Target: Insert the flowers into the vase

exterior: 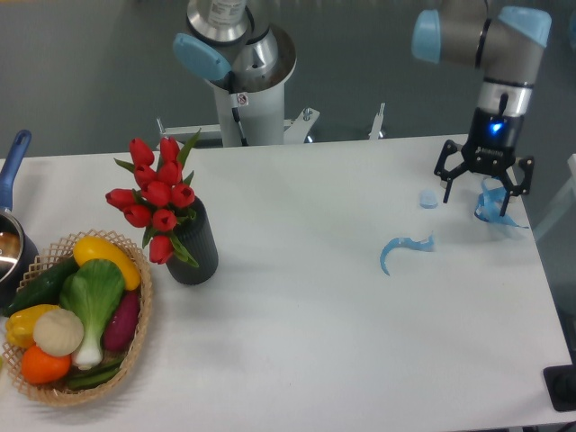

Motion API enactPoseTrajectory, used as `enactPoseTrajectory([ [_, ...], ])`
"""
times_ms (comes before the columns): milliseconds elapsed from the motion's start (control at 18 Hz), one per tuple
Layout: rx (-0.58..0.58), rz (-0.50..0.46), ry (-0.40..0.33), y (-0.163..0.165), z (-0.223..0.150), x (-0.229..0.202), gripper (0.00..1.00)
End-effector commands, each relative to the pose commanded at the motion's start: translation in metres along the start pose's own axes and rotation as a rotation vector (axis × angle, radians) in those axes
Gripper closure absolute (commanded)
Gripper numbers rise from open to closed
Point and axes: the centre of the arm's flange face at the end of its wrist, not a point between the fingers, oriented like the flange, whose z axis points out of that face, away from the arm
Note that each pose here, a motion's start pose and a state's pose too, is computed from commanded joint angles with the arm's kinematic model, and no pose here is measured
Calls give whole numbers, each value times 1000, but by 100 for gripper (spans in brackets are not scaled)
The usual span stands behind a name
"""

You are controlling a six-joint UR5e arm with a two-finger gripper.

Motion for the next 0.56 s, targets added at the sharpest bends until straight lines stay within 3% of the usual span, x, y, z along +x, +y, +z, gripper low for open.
enactPoseTrajectory([
  [556,-132,49,25,-31,33,17,0],
])
